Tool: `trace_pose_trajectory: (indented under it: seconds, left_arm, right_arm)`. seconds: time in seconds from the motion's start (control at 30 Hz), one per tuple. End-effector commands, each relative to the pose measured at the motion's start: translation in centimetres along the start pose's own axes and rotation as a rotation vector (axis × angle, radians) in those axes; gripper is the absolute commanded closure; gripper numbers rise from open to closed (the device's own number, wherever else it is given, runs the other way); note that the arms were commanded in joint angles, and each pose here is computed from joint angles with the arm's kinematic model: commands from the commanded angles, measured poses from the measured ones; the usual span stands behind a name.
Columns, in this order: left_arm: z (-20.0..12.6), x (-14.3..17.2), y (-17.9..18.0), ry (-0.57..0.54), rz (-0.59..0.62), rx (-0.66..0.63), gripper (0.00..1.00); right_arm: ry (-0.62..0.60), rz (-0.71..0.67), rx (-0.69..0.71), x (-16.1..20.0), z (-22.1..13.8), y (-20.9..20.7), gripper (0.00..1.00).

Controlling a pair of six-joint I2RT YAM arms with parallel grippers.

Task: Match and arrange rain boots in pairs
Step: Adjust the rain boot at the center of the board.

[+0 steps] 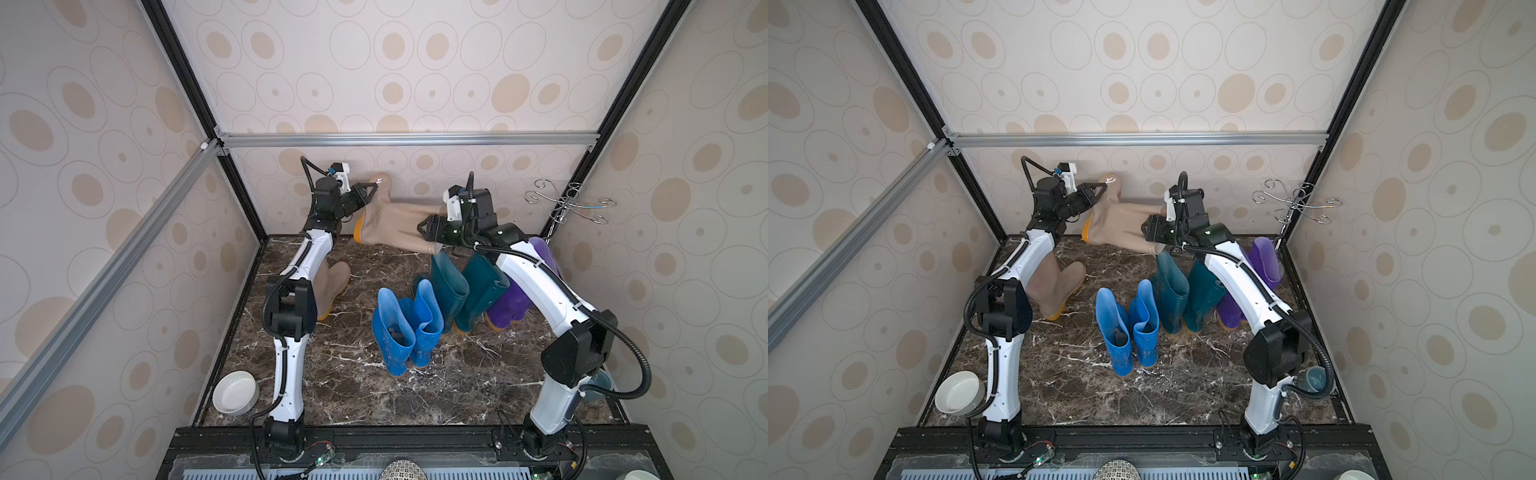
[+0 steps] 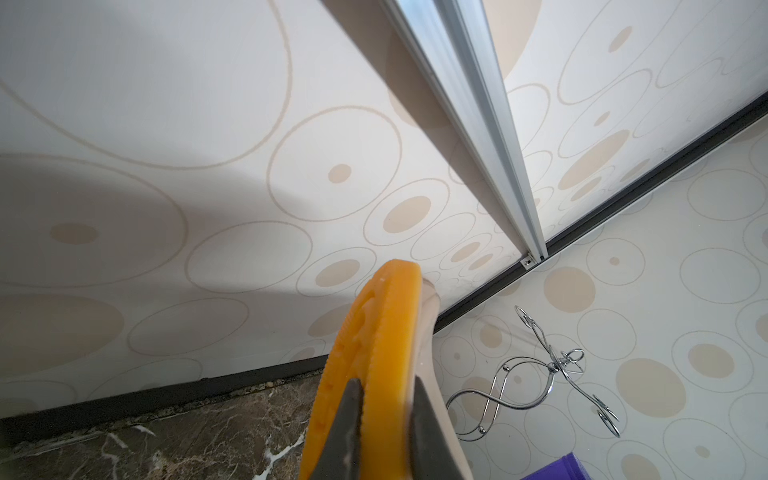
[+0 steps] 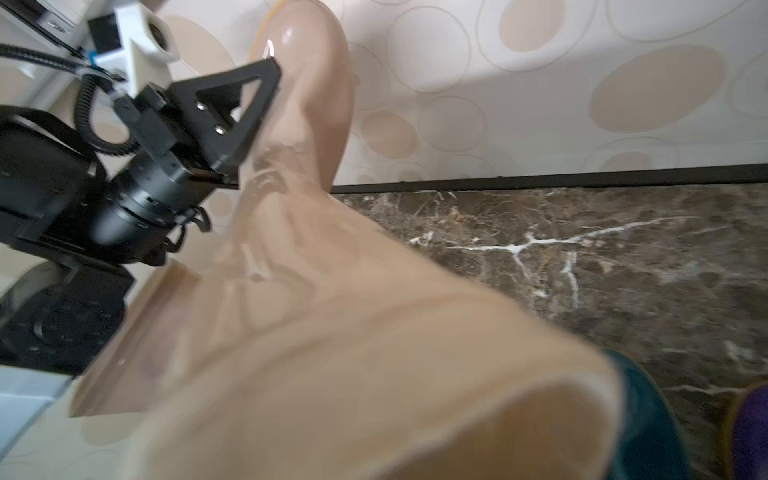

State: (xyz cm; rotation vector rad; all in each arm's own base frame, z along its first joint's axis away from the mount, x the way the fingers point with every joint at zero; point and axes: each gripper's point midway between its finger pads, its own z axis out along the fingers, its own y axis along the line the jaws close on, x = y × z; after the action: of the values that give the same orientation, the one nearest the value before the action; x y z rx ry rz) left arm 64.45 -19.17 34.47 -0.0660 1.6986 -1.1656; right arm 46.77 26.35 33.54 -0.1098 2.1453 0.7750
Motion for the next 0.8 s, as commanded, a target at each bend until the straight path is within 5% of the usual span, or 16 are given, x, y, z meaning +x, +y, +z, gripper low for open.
trace_pose_trajectory:
  seconds: [0.0, 0.1, 0.23, 0.3, 0.57, 0.6, 0.77]
  left_arm:
    - [-1.9, -3.2, -4.7, -0.03, 0.09, 0.022, 1.0]
    - [-1.9, -1.6, -2.4, 0.034, 0.123, -0.074, 0.96]
    - [-2.6, -0.9, -0.1, 0.068, 0.187, -0.209, 0.69]
    - [-2.9, -1.0, 0.6, 0.076, 0.218, -0.258, 0.41]
    - [-5.0, -4.4, -0.2, 0.052, 0.419, -0.443, 0.12]
    - [-5.5, -4.7, -0.1, 0.052, 0.443, -0.474, 0.01]
    - [-9.3, -5.1, 1.5, 0.119, 0.583, -0.689, 0.0]
  right_arm:
    - [-0.059, -0.032, -0.133, -2.3, -0.5, 3.8, 1.0]
    - [-0.02, -0.039, -0.174, -2.3, 0.1, 4.8, 1.0]
    - [-0.008, -0.055, -0.207, -3.0, 0.9, 6.0, 1.0]
    - [-0.003, -0.067, -0.216, -3.3, 1.5, 6.3, 1.0]
    - [0.06, -0.033, -0.239, -1.9, 6.7, 5.1, 1.0]
    - [0.069, -0.024, -0.25, -1.7, 7.7, 5.0, 1.0]
    - [0.125, 0.015, -0.246, 0.0, 11.5, 4.0, 1.0]
